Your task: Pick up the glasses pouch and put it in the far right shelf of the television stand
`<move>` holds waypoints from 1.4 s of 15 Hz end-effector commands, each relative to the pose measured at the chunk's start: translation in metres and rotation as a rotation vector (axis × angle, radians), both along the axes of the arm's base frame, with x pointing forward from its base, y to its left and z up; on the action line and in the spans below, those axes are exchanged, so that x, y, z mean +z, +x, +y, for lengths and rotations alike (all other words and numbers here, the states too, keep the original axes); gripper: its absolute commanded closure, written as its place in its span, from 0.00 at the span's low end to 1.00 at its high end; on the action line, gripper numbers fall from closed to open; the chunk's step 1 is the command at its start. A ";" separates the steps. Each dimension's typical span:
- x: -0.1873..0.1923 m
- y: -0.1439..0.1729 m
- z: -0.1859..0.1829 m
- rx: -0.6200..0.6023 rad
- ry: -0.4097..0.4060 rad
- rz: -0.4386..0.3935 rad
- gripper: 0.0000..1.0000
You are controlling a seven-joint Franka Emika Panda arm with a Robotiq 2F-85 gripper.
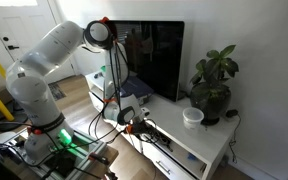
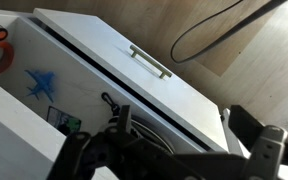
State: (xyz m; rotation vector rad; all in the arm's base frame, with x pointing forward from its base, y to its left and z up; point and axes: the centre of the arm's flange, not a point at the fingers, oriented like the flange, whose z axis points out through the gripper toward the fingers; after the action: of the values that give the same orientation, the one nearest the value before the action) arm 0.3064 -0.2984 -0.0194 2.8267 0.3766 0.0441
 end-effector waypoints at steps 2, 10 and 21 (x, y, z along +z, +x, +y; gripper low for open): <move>0.000 0.000 0.000 -0.002 0.000 0.000 0.00; 0.077 -0.011 0.004 -0.129 0.053 -0.095 0.00; 0.155 -0.029 0.006 -0.413 0.082 -0.274 0.00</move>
State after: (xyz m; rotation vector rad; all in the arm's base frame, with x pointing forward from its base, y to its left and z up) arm 0.2814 -0.2965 0.1085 2.8945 -0.1977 0.2978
